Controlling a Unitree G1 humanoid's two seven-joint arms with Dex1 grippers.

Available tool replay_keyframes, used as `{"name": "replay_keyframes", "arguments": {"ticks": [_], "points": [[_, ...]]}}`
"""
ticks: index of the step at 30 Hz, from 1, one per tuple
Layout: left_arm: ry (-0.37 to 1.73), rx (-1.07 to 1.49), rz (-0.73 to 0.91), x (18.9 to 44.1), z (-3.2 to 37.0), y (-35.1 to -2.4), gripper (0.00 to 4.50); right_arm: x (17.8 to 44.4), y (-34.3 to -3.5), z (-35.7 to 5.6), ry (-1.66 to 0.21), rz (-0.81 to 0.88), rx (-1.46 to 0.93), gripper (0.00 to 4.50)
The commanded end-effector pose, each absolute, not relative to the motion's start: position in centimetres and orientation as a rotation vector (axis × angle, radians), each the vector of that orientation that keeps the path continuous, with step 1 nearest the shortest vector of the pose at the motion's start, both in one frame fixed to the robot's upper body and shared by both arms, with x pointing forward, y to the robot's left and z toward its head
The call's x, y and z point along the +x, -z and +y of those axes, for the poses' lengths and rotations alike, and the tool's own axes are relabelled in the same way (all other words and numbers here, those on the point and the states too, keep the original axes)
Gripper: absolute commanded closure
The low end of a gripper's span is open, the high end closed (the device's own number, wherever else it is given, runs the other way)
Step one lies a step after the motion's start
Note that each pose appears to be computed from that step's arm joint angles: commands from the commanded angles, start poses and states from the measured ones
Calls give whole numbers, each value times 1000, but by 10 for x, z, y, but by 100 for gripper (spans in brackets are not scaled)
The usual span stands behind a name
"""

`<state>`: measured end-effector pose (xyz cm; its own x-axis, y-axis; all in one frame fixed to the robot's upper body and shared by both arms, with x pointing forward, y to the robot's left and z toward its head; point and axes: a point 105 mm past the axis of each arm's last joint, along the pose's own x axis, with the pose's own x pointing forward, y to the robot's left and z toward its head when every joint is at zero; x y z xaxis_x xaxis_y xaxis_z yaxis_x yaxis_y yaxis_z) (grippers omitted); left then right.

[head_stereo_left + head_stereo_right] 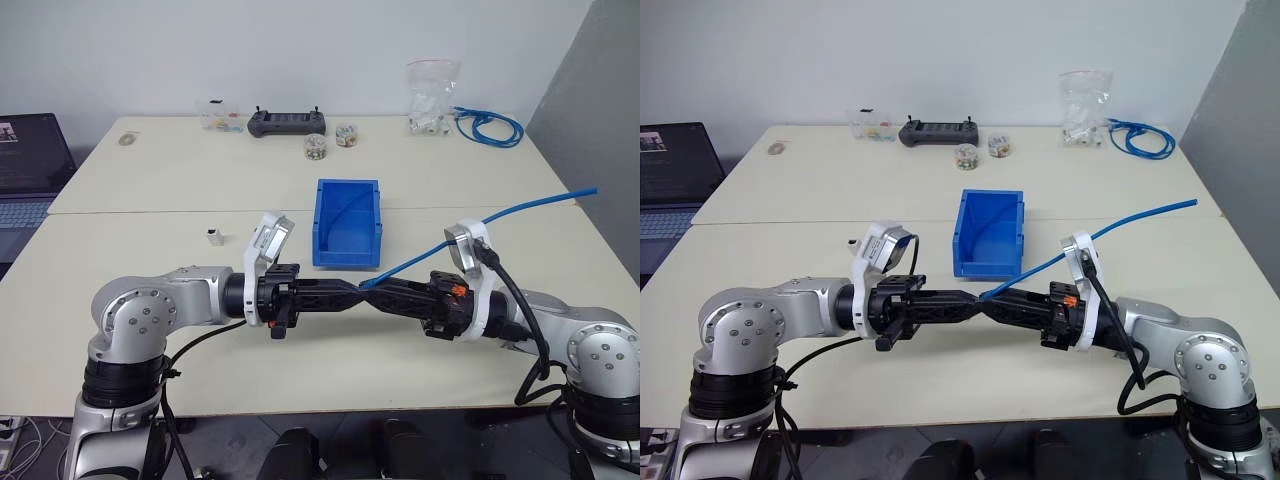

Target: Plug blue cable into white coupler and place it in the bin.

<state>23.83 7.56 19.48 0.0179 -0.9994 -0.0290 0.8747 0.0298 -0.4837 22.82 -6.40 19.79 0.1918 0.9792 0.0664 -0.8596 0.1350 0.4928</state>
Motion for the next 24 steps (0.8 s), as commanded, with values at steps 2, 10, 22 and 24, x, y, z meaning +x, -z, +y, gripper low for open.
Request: {"name": "replay_keyframes", "arguments": {"ticks": [2, 10, 22, 24], "points": [[1499, -336, 406, 238, 77, -194, 428, 214, -209, -59, -1456, 293, 508, 440], [1497, -327, 397, 239, 77, -194, 428, 208, -205, -55, -1476, 313, 504, 440], [1500, -310, 360, 239, 78, -195, 284, 215, -201, -55, -1433, 291, 454, 441], [1502, -304, 360, 238, 79, -194, 241, 217, -200, -55, -1423, 287, 450, 441]]}}
